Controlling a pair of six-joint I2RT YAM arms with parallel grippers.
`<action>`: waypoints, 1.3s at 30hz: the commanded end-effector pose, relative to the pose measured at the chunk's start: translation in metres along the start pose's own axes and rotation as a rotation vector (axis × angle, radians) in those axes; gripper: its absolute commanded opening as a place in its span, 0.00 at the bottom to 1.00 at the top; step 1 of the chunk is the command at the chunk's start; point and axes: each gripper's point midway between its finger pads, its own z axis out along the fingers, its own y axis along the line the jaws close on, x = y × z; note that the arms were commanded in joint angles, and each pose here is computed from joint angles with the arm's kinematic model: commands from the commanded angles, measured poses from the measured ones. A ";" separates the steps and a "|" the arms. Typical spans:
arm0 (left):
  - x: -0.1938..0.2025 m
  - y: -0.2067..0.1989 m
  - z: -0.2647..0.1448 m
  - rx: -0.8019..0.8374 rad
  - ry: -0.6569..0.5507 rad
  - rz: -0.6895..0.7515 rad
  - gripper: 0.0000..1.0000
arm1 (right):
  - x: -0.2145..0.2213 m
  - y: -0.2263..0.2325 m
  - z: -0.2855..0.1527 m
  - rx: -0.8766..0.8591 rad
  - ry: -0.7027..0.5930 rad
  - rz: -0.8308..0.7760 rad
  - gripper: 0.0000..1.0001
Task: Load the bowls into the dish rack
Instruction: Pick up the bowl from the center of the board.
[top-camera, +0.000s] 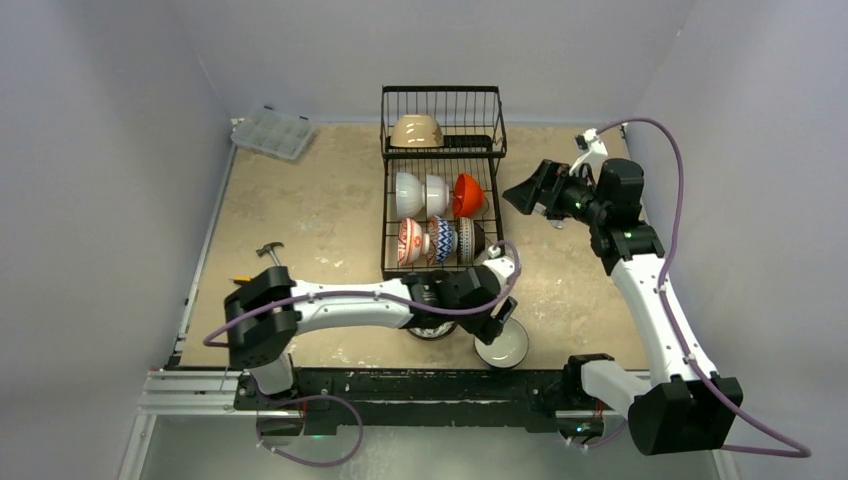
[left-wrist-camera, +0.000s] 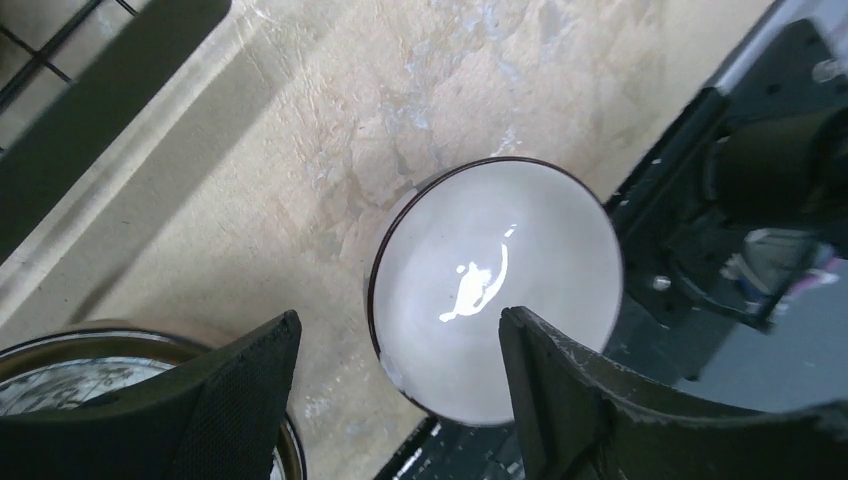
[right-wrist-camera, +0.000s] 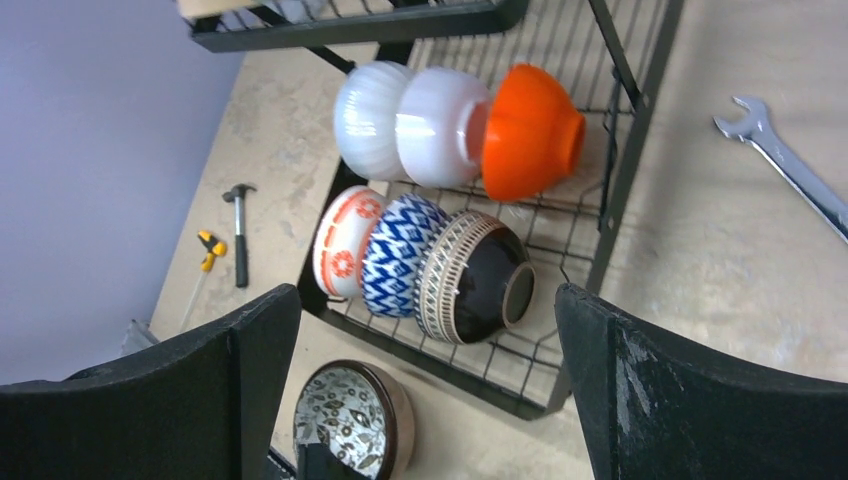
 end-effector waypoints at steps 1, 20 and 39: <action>0.004 0.011 0.021 -0.116 0.010 0.118 0.71 | 0.011 -0.020 -0.010 0.107 -0.003 0.008 0.99; 0.001 -0.023 0.038 -0.008 -0.018 0.109 0.00 | -0.011 -0.006 -0.020 0.088 -0.037 -0.065 0.99; -0.118 0.040 -0.073 0.183 -0.357 -0.208 0.00 | -0.021 0.060 -0.020 -0.237 0.013 -0.093 0.99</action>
